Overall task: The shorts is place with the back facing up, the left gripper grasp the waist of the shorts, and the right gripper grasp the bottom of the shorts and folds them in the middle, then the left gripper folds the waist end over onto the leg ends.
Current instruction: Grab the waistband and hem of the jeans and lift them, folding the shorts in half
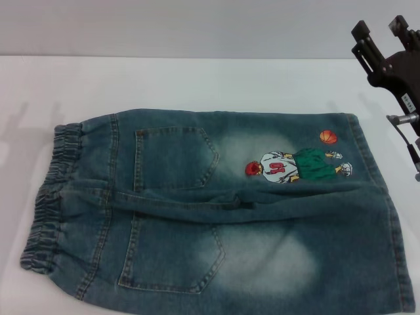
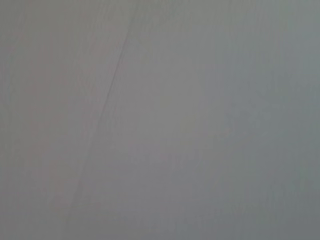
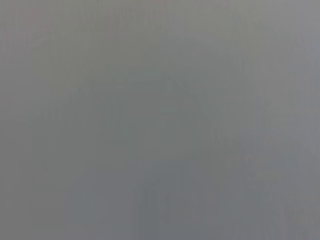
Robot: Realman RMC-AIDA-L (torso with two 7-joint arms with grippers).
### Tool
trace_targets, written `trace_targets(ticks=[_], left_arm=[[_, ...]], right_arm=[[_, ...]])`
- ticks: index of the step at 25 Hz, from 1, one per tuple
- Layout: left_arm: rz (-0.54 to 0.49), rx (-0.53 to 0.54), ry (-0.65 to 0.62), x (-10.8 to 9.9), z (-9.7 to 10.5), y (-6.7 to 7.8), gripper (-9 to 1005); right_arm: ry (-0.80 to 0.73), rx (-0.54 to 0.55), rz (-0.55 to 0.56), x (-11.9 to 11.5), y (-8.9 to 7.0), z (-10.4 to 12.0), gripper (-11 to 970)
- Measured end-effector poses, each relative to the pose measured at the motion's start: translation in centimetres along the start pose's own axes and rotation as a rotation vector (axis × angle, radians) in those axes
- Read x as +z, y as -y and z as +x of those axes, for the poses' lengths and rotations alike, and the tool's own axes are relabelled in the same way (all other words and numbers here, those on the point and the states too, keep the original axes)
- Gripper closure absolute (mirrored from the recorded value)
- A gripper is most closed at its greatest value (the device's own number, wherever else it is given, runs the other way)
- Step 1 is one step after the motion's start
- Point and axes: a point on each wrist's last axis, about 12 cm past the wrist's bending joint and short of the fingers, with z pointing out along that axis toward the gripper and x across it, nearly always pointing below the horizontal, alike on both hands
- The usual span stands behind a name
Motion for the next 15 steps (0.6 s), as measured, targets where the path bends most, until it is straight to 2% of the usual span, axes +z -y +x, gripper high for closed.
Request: trace_targets(ticks=[15], left_arm=[[0.000,0.001,-0.018,0.52,0.13,0.06,327]], right_arm=[[-0.003,0.001,-0.006,0.01,-0.16,0.09,245]])
